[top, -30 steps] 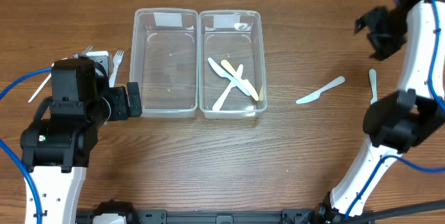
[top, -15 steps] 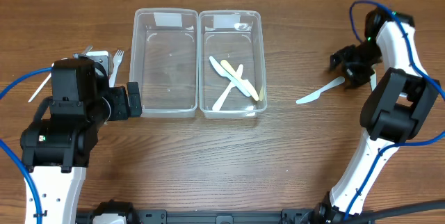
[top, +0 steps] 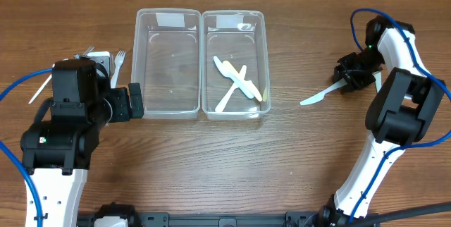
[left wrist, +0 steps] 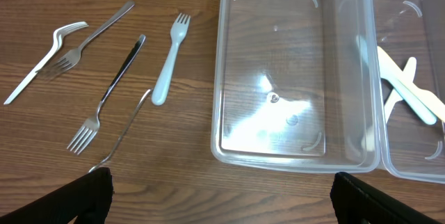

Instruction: Pack container

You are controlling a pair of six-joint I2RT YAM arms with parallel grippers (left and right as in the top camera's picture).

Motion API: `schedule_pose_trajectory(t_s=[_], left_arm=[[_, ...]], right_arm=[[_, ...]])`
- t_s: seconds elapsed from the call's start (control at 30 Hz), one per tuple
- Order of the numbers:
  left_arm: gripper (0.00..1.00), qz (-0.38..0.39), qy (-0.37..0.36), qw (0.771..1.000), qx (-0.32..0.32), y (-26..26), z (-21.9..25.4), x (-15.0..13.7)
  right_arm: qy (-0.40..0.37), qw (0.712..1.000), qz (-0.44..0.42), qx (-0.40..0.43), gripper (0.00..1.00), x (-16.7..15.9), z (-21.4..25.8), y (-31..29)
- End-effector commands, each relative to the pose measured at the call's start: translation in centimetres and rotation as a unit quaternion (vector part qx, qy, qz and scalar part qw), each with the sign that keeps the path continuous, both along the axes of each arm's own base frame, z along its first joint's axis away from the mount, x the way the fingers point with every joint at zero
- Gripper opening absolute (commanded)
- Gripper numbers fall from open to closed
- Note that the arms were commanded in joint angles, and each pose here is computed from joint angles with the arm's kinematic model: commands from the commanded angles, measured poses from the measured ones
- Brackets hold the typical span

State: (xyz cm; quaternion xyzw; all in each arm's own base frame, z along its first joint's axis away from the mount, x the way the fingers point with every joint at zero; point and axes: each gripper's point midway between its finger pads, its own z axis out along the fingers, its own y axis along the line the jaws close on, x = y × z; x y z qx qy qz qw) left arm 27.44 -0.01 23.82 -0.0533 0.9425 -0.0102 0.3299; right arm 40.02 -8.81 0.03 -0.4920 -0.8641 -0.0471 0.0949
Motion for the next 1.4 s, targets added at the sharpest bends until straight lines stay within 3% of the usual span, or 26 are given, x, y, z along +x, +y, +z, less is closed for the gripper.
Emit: schedule_pose_trajectory(t_s=[0.0, 0.07, 0.2, 0.47, 0.63, 0.8, 0.93, 1.07, 1.23, 1.3, 1.37], left_arm=[[1.0, -0.001, -0.012, 1.0, 0.005, 0.3, 0.9, 0.4], [1.0, -0.001, -0.013, 1.0, 0.005, 0.3, 0.9, 0.4], [1.0, -0.001, -0.012, 1.0, 0.005, 0.3, 0.9, 0.4], [1.0, -0.001, -0.012, 1.0, 0.005, 0.3, 0.9, 0.4], [1.0, -0.001, -0.013, 1.0, 0.005, 0.3, 0.9, 0.4], [1.0, -0.001, -0.013, 1.0, 0.005, 0.3, 0.9, 0.4], [1.0, -0.001, -0.013, 1.0, 0.005, 0.3, 0.9, 0.4], [1.0, -0.001, -0.012, 1.0, 0.005, 0.3, 0.9, 0.4], [1.0, -0.001, -0.012, 1.0, 0.005, 0.3, 0.9, 0.4], [1.0, -0.001, -0.012, 1.0, 0.005, 0.3, 0.9, 0.4], [1.0, -0.001, -0.012, 1.0, 0.005, 0.3, 0.9, 0.4]], right_arm=[[0.004, 1.0, 0.005, -0.004, 0.31, -0.3, -0.5, 0.1], [0.005, 1.0, 0.005, -0.004, 0.24, -0.4, -0.5, 0.2], [0.005, 1.0, 0.005, -0.004, 0.23, -0.4, -0.5, 0.2], [-0.008, 1.0, 0.027, -0.013, 0.06, 0.3, 0.2, -0.1], [-0.077, 0.992, 0.077, -0.064, 0.06, 3.1, 6.4, 0.2], [-0.214, 0.96, 0.154, -0.098, 0.06, 5.9, 17.4, 4.2], [-0.314, 0.916, 0.223, -0.114, 0.09, 6.2, 25.5, 10.1], [-0.344, 0.893, 0.251, -0.149, 0.14, 5.4, 28.5, 13.4], [-0.307, 0.916, 0.213, -0.145, 0.18, 4.8, 26.8, 12.6], [-0.294, 0.926, 0.187, -0.146, 0.38, 5.0, 26.0, 11.2], [-0.28, 0.935, 0.16, -0.147, 0.41, 5.1, 25.2, 9.8]])
